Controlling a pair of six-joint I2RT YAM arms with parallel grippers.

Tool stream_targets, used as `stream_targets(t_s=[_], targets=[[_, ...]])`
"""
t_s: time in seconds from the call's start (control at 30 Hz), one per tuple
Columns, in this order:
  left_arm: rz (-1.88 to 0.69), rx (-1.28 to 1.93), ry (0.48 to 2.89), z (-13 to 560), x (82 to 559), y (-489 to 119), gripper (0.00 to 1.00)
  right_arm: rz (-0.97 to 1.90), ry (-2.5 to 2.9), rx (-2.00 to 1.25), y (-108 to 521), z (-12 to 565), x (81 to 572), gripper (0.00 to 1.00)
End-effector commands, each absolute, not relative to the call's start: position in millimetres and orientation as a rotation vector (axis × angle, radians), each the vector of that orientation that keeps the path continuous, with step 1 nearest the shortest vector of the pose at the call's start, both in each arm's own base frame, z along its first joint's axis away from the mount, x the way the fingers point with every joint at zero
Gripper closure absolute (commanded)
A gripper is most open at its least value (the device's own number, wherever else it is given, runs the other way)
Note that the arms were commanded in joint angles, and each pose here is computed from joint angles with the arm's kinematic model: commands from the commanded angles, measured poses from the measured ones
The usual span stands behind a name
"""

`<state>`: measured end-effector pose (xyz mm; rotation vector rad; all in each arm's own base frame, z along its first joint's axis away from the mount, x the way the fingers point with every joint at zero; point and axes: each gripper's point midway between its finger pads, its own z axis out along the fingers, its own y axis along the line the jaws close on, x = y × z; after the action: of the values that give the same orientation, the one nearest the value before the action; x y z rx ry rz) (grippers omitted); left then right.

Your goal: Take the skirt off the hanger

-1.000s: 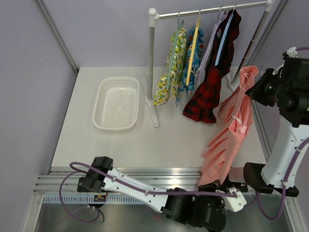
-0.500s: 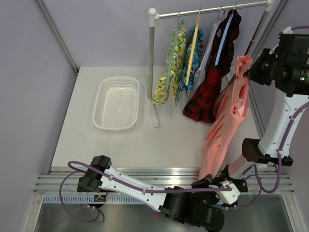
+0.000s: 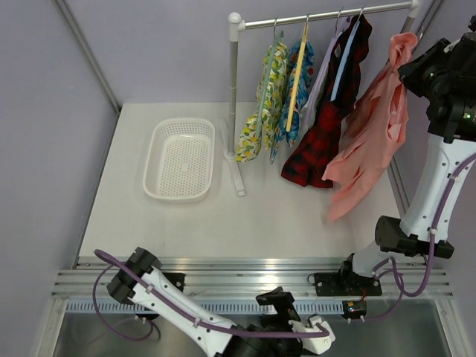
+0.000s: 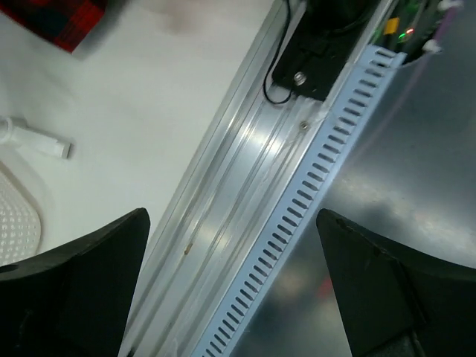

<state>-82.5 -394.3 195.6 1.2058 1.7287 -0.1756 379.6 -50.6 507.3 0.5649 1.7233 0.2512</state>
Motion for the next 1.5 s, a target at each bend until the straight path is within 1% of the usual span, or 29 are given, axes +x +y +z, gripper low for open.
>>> stream_targets(t_s=[0.0,0.03,0.07,0.1,0.13,0.17,0.2,0.23,0.27,0.3,0.33,0.37,0.4,0.43,0.47,0.5,0.6,0.73,0.77,0.83,1.03,1.07,1.13,1.2,1.27,1.33,1.37,1.43,1.47], targets=[[-0.450,1.080,1.565,305.9,-81.7,-399.6,0.01,0.282,1.362,0.431,-37.3,612.4,327.1,1.00],[-0.636,0.933,1.555,354.3,-72.6,-405.8,0.01,0.309,1.372,0.420,-30.5,609.4,319.6,1.00],[-0.714,0.944,1.513,372.3,-72.6,-409.2,0.01,0.319,1.372,0.417,-28.3,609.1,315.6,1.00],[-0.686,1.010,1.419,378.9,-64.4,-406.8,0.01,0.329,1.374,0.413,-24.9,607.3,308.2,1.00],[-0.777,0.901,1.389,408.8,-47.6,-411.1,0.01,0.348,1.377,0.401,-20.3,606.6,304.1,1.00],[-0.880,0.885,1.332,436.1,-38.7,-402.3,0.01,0.357,1.372,0.393,-17.2,607.5,298.7,1.00],[-0.905,0.871,1.308,443.9,-26.0,-401.2,0.01,0.363,1.388,0.395,-16.1,601.0,297.9,1.00],[-0.895,0.800,1.316,450.3,11.9,-401.5,0.01,0.370,1.367,0.386,-12.0,606.2,283.9,1.00],[-0.977,0.822,1.279,458.4,16.1,-404.4,0.01,0.381,1.369,0.375,-8.6,605.6,279.1,1.00],[-1.017,0.781,1.272,468.9,30.3,-399.0,0.01,0.391,1.367,0.369,-4.9,604.3,270.4,1.00],[-1.002,0.719,1.266,478.2,62.3,-396.7,0.01,0.411,1.371,0.352,0.5,603.7,265.8,1.00],[-1.053,0.756,1.230,484.7,63.4,-401.4,0.01,0.420,1.375,0.345,3.1,602.0,262.3,1.00],[-1.071,0.743,1.247,484.3,73.1,-407.3,0.01,0.431,1.381,0.339,6.8,598.1,255.8,1.00],[-1.058,0.716,1.247,490.0,93.3,-406.1,0.01,0.459,1.393,0.320,12.9,594.9,253.4,1.00],[-1.108,0.732,1.211,504.2,92.4,-408.7,0.01,0.472,1.391,0.309,16.2,594.2,249.7,1.00],[-1.111,0.717,1.227,503.3,106.9,-414.9,0.01,0.489,1.403,0.304,20.1,586.5,245.5,1.00],[-1.209,0.729,1.188,520.4,104.3,-424.6,0.01,0.510,1.403,0.302,24.7,577.2,237.5,1.00],[-1.270,0.737,1.175,520.8,109.6,-441.5,0.01,0.557,1.407,0.291,32.9,570.0,230.1,1.00],[-1.312,0.762,1.163,520.9,103.8,-445.2,0.01,0.563,1.405,0.291,33.8,569.2,229.3,1.00],[-1.340,0.758,1.161,519.1,111.3,-451.0,0.01,0.560,1.396,0.301,33.2,565.2,224.8,1.00],[-1.487,0.841,1.074,521.1,89.1,-470.2,0.01,0.598,1.383,0.327,34.9,554.2,224.9,1.00],[-1.515,0.887,1.070,513.8,83.1,-478.3,0.01,0.603,1.371,0.325,34.9,554.8,225.8,1.00],[-1.537,0.927,1.041,513.8,73.0,-484.8,0.01,0.603,1.380,0.337,33.5,549.3,229.4,1.00],[-1.539,0.995,1.040,500.2,66.2,-497.5,0.01,0.600,1.401,0.343,32.7,544.1,233.4,1.00],[-1.559,1.014,1.020,506.1,62.5,-501.4,0.01,0.599,1.400,0.341,32.6,543.5,233.4,1.00],[-1.544,1.015,1.099,490.4,71.0,-517.0,0.01,0.584,1.397,0.342,30.7,543.5,233.0,1.00],[-1.528,0.953,1.117,505.6,80.0,-518.0,0.01,0.579,1.392,0.340,30.3,544.7,232.2,1.00],[-1.498,0.921,1.211,490.0,91.8,-530.1,0.01,0.569,1.393,0.337,29.2,544.5,233.3,1.00],[-1.485,0.853,1.259,485.7,101.2,-532.1,0.01,0.569,1.392,0.331,29.6,545.3,233.5,1.00]])
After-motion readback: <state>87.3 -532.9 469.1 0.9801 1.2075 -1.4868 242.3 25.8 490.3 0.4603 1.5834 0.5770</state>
